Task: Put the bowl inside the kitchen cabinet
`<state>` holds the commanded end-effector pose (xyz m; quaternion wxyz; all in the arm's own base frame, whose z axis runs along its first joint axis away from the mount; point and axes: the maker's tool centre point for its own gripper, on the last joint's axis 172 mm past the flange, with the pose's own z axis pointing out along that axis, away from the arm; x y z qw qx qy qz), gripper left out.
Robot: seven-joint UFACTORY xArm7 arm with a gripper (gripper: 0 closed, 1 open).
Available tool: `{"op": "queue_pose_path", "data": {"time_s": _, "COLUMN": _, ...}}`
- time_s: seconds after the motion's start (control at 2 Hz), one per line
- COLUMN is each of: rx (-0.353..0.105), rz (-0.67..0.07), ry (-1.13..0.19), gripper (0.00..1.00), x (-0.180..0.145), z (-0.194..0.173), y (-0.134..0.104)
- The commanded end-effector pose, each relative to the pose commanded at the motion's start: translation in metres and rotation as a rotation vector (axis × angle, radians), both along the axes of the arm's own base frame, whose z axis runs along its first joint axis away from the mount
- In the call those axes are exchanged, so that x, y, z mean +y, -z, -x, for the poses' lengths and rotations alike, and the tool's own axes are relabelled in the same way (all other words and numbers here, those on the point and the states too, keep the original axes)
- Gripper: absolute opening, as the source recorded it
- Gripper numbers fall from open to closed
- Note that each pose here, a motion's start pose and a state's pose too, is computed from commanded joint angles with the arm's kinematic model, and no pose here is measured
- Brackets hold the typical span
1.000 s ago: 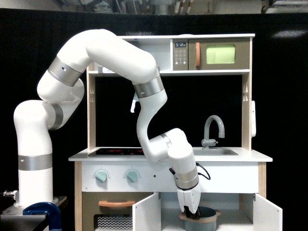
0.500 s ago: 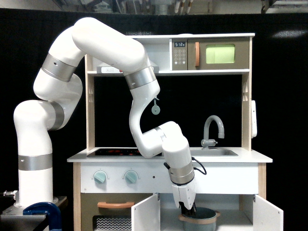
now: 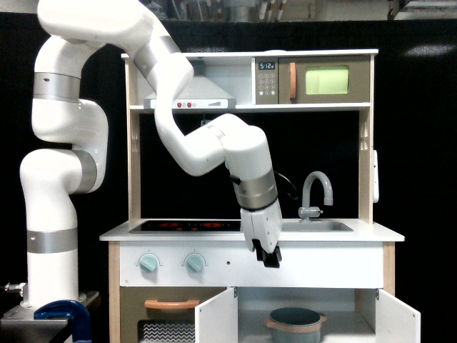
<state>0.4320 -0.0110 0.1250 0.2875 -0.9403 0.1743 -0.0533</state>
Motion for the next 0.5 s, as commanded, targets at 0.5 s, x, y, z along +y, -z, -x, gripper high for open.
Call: {"op": "queue_pose_path", "data": {"time_s": 0.5, "rx": 0.000, "rz": 0.000, "ry": 0.000, "gripper": 0.00, "x": -0.0470, "z": 0.0280, "y": -0.0840}}
